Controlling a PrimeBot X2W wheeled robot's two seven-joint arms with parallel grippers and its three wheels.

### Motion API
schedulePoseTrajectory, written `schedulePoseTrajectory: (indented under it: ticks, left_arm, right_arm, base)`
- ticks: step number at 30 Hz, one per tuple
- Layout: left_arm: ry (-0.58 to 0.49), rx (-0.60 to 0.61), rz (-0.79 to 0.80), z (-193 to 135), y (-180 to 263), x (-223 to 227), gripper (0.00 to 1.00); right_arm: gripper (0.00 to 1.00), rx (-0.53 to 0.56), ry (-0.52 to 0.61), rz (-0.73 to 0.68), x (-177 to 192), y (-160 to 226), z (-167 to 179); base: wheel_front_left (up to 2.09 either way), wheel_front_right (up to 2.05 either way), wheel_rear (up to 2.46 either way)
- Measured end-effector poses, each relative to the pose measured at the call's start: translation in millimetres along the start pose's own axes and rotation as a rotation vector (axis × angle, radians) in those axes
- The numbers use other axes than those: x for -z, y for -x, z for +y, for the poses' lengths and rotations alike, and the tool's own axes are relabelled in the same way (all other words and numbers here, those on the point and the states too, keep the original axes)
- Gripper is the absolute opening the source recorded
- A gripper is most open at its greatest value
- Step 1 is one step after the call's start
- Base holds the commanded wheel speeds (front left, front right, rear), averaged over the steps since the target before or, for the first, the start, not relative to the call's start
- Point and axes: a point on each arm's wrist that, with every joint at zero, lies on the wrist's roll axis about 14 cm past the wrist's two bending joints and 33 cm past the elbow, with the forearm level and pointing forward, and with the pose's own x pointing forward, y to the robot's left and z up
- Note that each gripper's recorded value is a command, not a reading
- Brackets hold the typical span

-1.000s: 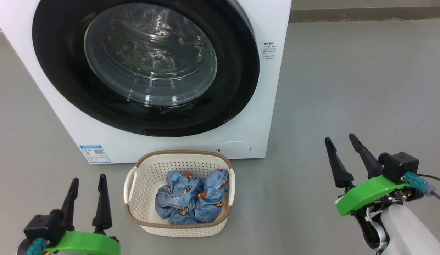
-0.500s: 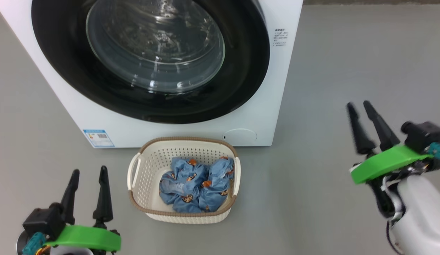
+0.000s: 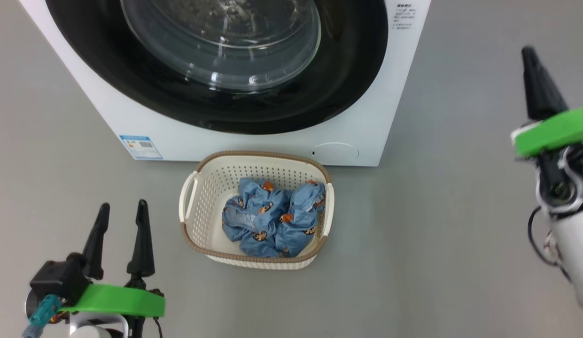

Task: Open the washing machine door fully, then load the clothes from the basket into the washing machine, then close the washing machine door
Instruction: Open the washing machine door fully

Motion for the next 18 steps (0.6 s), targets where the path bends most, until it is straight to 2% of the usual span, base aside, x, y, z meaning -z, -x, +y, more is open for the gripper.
schedulePoseTrajectory:
  ticks: [6,14,18]
  left_arm:
    - [-0.01,-0.003,-0.012,3,-11,-2,1.0]
    - [-0.008,-0.032,-0.002,13,-15,3,1.0]
    - [-0.013,-0.055,0.008,21,-15,7,1.0]
  right_arm:
    - [0.0,-0.015,-0.212,0.009,-15,-34,2]
    - [0.0,-0.029,-0.409,0.13,4,-67,2]
    - [0.0,-0.06,-0.446,0.202,16,-82,11]
  base:
    - [0.0,0.0,0.0]
    - [0.0,0.0,0.0]
    - [0.0,0.0,0.0]
